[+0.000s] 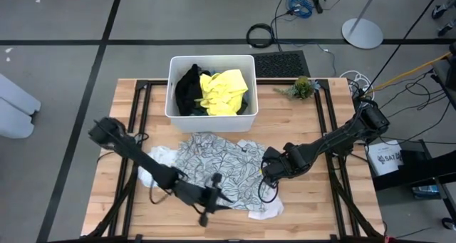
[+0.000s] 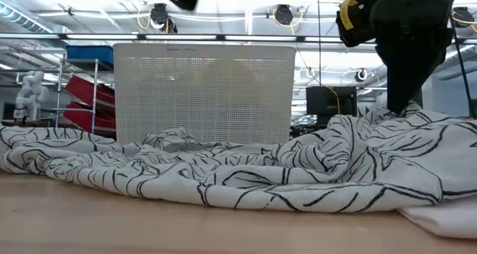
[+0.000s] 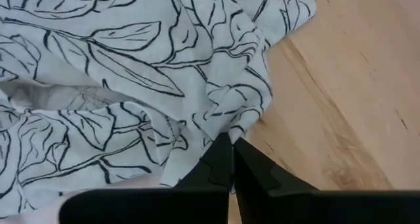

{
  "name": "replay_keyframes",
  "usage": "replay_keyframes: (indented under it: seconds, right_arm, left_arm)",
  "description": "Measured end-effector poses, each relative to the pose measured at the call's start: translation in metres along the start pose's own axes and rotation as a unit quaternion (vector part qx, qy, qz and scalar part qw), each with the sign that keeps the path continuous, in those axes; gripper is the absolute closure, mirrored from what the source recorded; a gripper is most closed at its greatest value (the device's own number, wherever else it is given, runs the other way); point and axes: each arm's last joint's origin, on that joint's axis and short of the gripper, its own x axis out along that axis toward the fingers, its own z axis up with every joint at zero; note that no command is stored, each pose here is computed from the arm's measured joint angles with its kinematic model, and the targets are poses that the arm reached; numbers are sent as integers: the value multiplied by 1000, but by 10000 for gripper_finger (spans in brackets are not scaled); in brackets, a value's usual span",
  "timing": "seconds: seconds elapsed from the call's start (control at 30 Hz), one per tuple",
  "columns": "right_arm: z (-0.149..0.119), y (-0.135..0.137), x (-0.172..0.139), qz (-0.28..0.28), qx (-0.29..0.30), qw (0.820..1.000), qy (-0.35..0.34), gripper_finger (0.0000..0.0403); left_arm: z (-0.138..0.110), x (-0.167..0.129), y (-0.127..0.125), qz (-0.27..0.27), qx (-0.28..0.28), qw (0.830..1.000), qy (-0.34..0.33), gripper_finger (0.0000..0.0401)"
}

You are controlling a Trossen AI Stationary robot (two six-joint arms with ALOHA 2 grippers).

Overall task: Fold laundry
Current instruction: Fold the white patterned blouse

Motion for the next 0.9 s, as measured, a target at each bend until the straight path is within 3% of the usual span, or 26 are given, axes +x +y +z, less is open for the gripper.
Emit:
replay_keyframes:
  seconds: [0.13, 0.23, 0.43, 0.63, 0.9]
  right_arm:
    - [1, 2, 0, 9, -8, 1000, -4, 403]
    - [2, 3, 0, 16, -12, 1000, -8, 403]
    - [3, 5, 0, 25, -27, 999, -16, 403]
    - [3, 5, 0, 25, -27, 999, -16, 403]
    - [4, 7, 0, 32, -29, 999, -20, 403]
  left_arm:
    - [-21, 31, -4, 31, 6, 997, 66, 306]
    - [-19, 53, -2, 39, -16, 995, 85, 306]
    - [-28, 90, -9, 13, -5, 987, 158, 306]
    - [-32, 103, -9, 4, -8, 985, 170, 306]
    - [-39, 105, 11, 11, -42, 979, 201, 306]
